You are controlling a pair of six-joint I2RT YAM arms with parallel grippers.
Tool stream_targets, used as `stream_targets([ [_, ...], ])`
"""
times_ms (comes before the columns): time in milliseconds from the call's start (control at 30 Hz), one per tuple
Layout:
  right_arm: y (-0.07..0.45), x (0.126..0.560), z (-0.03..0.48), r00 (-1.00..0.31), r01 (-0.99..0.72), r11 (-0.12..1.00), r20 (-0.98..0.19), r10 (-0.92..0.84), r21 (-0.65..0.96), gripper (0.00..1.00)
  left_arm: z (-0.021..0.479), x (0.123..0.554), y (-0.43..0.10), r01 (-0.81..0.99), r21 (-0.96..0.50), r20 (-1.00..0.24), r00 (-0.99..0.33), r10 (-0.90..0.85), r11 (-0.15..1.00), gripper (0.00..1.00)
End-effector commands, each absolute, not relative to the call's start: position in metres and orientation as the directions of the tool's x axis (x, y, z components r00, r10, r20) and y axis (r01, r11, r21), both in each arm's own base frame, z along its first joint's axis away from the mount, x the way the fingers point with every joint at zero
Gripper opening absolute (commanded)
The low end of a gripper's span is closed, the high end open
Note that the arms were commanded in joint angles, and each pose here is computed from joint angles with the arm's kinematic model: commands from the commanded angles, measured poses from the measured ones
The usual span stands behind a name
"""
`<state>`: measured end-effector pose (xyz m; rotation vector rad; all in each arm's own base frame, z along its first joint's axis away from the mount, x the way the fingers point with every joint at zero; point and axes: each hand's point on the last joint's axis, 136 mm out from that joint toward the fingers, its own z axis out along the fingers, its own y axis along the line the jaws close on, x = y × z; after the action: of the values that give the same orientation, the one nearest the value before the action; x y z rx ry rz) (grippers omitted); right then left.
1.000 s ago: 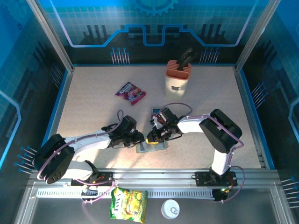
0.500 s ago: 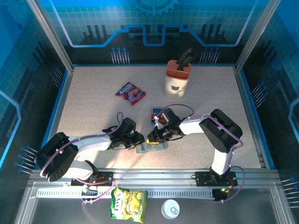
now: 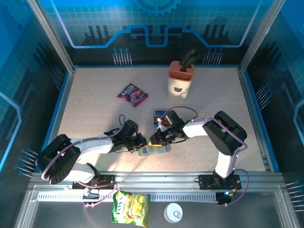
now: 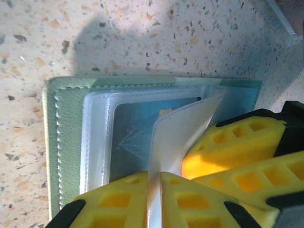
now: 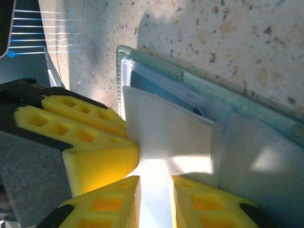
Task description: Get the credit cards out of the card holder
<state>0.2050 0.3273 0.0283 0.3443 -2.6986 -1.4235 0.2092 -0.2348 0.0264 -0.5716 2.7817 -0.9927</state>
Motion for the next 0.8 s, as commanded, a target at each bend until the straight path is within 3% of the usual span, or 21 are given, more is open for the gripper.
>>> stream_targets([
  [0, 0.318, 0.198, 0.034, -0.980, -0.119, 0.572, -0.004, -0.198, 0.812, 0.25, 0.036, 0.212, -0.236, -0.283, -0.635, -0.011, -0.927, -0.374, 0.719, 0.13],
  [433, 0.294, 0.216, 0.092, -0.980, -0.197, 0.647, -0.157, -0.120, 0.737, 0.29, 0.063, 0.225, -0.253, -0.220, -0.676, -0.038, -0.943, -0.332, 0.703, 0.17],
  [767, 0.271, 0.218, 0.101, -0.982, -0.174, 0.668, -0.176, -0.065, 0.724, 0.30, 0.065, 0.235, -0.279, -0.194, -0.705, -0.016, -0.957, -0.289, 0.682, 0.15],
])
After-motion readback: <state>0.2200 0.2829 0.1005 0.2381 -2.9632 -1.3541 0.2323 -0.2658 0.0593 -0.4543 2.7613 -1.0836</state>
